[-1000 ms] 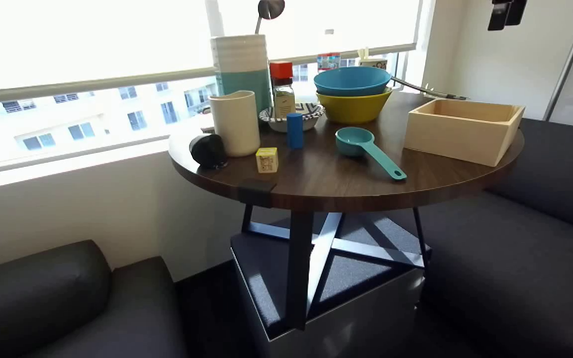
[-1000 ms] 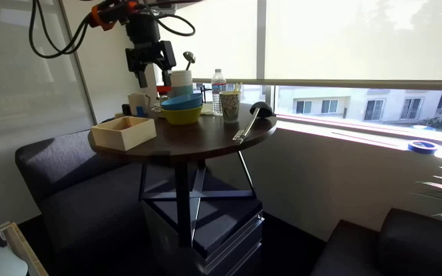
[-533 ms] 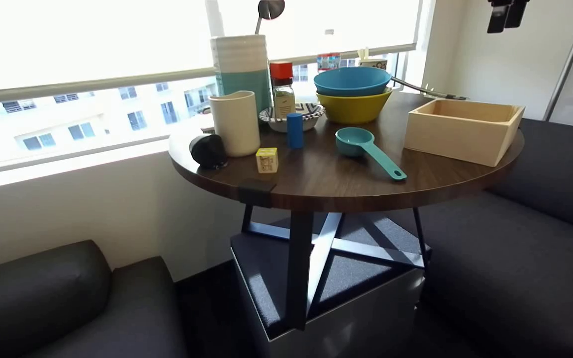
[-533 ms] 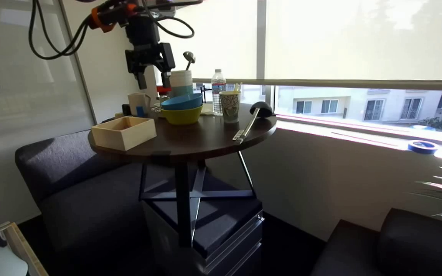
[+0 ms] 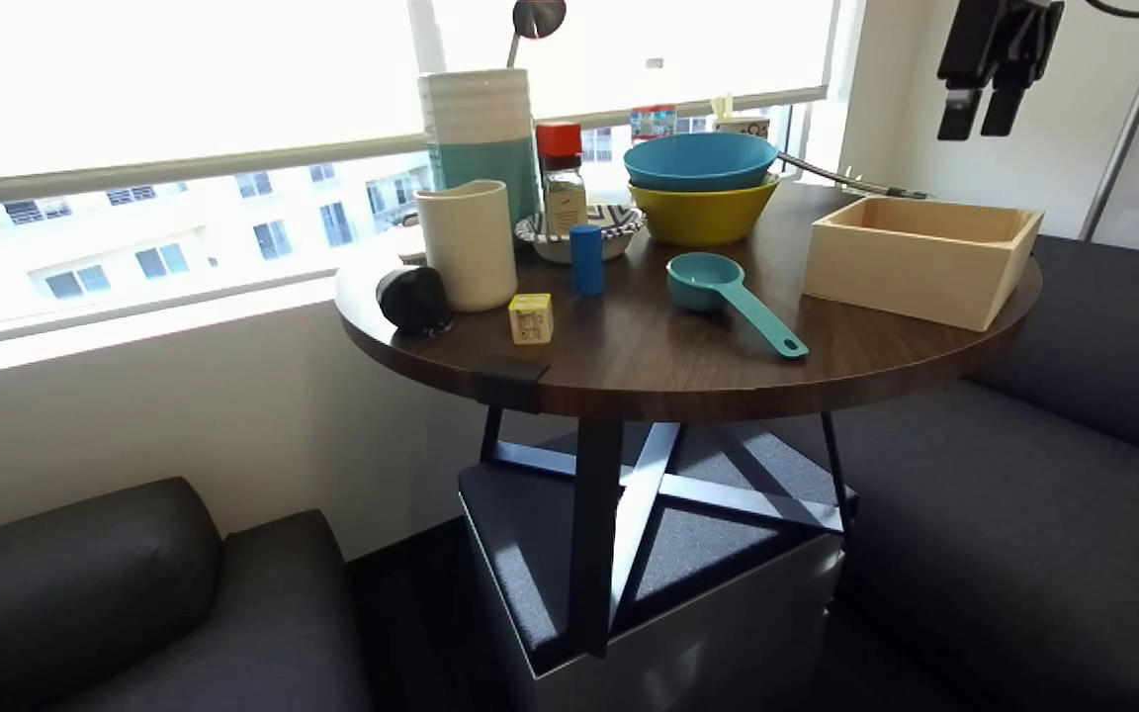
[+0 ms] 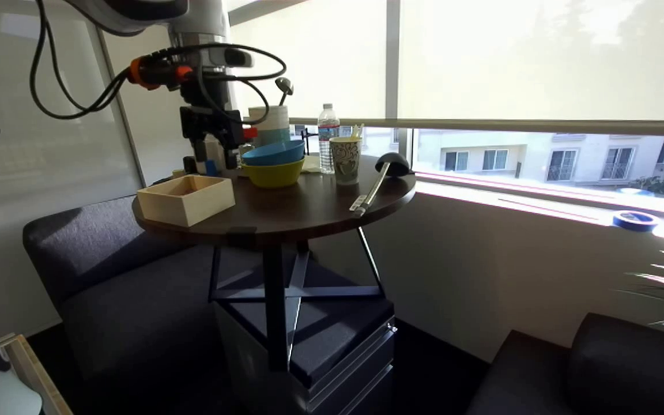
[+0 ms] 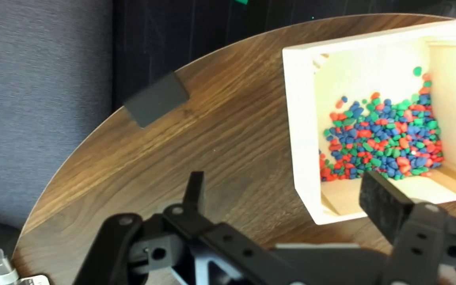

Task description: Pick up the square wooden box and pour some of the substance into the blue measuring spoon on the table, put the square wooden box on the table

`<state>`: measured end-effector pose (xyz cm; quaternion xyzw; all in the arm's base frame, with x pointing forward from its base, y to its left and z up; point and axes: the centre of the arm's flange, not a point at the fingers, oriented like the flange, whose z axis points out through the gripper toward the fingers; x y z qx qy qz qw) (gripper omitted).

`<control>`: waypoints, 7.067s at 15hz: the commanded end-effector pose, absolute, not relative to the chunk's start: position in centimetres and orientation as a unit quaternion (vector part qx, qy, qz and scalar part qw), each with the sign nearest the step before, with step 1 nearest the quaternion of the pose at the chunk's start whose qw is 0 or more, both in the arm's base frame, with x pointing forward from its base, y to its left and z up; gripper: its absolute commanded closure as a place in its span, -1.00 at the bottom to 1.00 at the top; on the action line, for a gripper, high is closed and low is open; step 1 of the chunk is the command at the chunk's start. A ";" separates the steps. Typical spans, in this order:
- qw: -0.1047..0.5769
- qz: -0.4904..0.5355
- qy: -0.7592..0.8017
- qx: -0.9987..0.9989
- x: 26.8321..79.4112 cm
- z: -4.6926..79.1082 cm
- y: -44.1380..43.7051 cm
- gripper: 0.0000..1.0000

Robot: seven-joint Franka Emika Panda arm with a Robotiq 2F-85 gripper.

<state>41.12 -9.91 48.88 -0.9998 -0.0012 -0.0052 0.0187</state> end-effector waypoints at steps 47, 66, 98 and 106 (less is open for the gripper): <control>0.013 0.041 0.090 -0.995 41.0 44.0 -7.3 0.97; -0.220 0.063 -0.089 -0.969 43.8 47.0 4.5 0.88; -0.483 0.030 -0.289 -0.826 44.8 49.5 17.9 0.97; -0.533 0.034 -0.290 -0.794 44.2 49.6 19.1 0.97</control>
